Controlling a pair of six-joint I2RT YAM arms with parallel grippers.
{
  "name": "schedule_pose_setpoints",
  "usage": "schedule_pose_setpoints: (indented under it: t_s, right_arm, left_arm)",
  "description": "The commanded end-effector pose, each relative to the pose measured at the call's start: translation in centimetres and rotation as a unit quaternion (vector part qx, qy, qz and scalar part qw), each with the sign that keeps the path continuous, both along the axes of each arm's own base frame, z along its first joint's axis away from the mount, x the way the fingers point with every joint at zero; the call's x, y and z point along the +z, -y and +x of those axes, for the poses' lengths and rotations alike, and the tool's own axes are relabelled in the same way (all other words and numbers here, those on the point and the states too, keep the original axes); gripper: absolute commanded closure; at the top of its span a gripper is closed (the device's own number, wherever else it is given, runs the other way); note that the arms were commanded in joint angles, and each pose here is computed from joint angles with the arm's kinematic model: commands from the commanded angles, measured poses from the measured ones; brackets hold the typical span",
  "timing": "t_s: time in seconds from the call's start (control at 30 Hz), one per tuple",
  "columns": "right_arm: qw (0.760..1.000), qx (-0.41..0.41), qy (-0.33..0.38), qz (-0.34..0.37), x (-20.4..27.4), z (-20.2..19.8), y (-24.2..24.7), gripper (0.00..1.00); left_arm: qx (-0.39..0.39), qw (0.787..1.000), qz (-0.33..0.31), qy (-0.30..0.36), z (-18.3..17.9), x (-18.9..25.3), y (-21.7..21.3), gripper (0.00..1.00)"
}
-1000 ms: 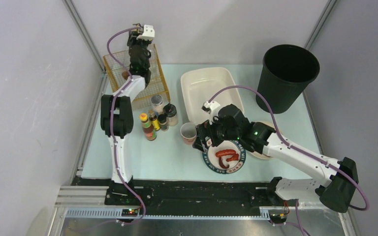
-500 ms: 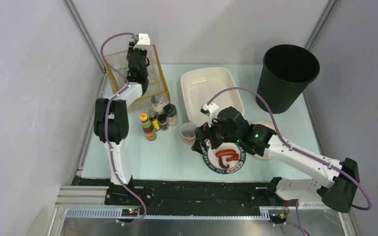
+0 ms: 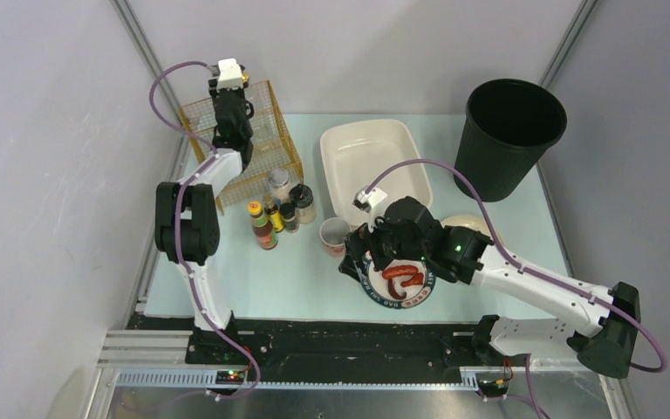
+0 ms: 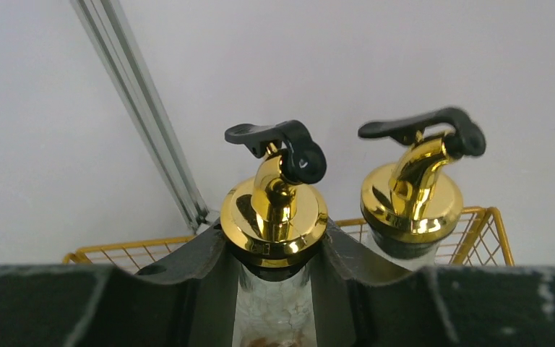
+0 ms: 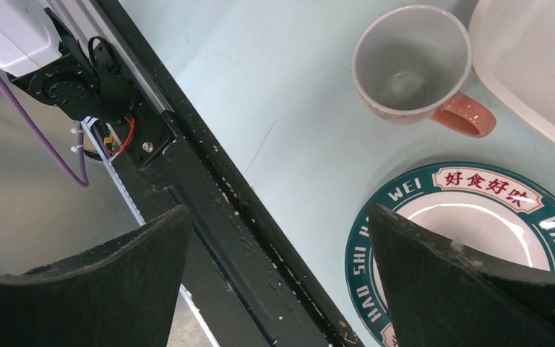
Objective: Clear the kitchen counter
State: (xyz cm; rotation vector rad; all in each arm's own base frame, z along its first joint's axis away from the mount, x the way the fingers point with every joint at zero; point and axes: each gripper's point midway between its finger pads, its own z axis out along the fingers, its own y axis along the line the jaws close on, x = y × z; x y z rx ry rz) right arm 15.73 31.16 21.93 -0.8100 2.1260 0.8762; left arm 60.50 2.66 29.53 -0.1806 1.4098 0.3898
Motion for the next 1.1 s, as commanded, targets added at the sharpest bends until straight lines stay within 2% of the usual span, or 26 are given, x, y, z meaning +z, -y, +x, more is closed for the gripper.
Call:
schedule_pose_setpoints:
  t_s: [0.0, 0.23, 0.4, 0.53, 0.57, 0.63, 0.77, 0.9, 1.07]
  right_arm:
    - [1.0, -0.003, 0.028, 0.009, 1.5, -0.1, 0.3, 0.05]
    - [0.999, -0.005, 0.032, 0.012, 1.4, -0.3, 0.5, 0.03]
    - [0.999, -0.006, 0.034, 0.016, 1.7, -0.3, 0.5, 0.03]
    - [0.999, -0.008, 0.037, 0.02, 1.9, -0.3, 0.5, 0.02]
    - [0.999, -0.008, 0.038, 0.021, 2.0, -0.3, 0.5, 0.02]
    - [0.999, -0.009, 0.04, 0.022, 2.1, -0.2, 0.6, 0.02]
    - [0.999, -0.008, 0.039, 0.021, 2.0, -0.2, 0.5, 0.01]
    - [0.999, -0.007, 0.037, 0.021, 2.0, -0.2, 0.5, 0.01]
    - [0.999, -0.005, 0.041, 0.025, 2.4, -0.4, 0.6, 0.01]
  left_arm:
    - [0.003, 0.996, -0.056, 0.072, -1.4, 5.8, -0.4, 0.96]
    - [0.013, 0.995, -0.074, 0.06, -1.4, 4.9, -0.9, 0.83]
    - [0.017, 0.996, -0.072, 0.044, -1.4, 4.1, -1.4, 0.57]
    - [0.013, 0.997, -0.072, 0.039, -1.9, 4.1, -1.4, 0.43]
    - [0.011, 0.997, -0.072, 0.04, -2.0, 4.2, -1.4, 0.34]
    - [0.007, 0.997, -0.071, 0.039, -2.3, 4.4, -1.3, 0.22]
    - [-0.009, 0.997, -0.069, 0.043, -3.3, 5.2, -0.9, 0.09]
    - [-0.025, 0.995, -0.079, 0.05, -4.7, 6.0, -0.4, 0.01]
    - [-0.04, 0.993, -0.094, 0.052, -6.8, 6.1, 0.1, 0.0]
